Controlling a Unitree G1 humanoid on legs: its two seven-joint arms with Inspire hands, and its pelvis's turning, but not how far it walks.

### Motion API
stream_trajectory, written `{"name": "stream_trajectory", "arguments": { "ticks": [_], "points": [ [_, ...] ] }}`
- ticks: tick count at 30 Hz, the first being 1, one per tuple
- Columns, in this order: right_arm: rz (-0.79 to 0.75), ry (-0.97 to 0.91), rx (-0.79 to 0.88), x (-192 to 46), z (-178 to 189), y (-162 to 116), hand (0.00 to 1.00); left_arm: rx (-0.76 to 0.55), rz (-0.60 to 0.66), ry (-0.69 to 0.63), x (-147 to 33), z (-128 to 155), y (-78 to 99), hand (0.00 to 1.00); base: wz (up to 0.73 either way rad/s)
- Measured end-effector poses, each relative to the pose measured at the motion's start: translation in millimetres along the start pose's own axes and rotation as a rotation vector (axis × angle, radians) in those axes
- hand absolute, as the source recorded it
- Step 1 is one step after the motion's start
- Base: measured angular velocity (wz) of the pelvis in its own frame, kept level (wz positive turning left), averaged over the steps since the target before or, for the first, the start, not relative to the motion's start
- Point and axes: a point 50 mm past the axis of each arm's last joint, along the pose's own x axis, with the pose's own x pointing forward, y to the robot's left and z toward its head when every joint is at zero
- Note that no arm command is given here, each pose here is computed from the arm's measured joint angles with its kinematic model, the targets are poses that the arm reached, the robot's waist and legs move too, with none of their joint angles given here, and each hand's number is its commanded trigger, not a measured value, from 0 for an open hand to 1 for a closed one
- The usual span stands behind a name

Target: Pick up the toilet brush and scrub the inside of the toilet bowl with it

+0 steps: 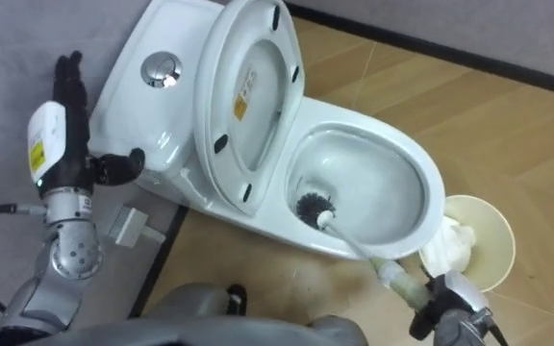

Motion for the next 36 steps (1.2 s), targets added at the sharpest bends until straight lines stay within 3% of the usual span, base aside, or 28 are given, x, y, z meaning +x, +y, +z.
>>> {"name": "stream_trajectory", "arguments": {
  "ticks": [4, 9, 10, 17, 28, 36],
  "points": [
    [-0.097, -0.054, -0.053, 12, 21, -34, 1.0, 0.001, -0.025, -0.022, -1.1, 0, -6.5, 0.0, 0.0],
    [-0.218, -0.112, -0.138, 20, 43, -78, 1.0, -0.012, -0.148, 0.021, -6.7, -9, -27.7, 0.0, -0.13],
    [-0.244, -0.137, -0.149, 22, 53, -88, 1.0, -0.014, -0.167, 0.01, -3.8, -6, -33.2, 0.0, 0.0],
    [-0.436, -0.206, -0.241, 21, 84, -157, 1.0, -0.02, -0.111, -0.127, 31.1, 16, -27.6, 0.0, -0.06],
    [-0.61, -0.219, -0.304, 11, 108, -204, 1.0, 0.026, -0.035, -0.172, 44.2, 24, -15.0, 0.0, -0.13],
    [-0.671, -0.198, -0.322, 10, 110, -208, 1.0, 0.073, -0.023, -0.183, 46.6, 31, -12.7, 0.0, 0.0]
  ]
}}
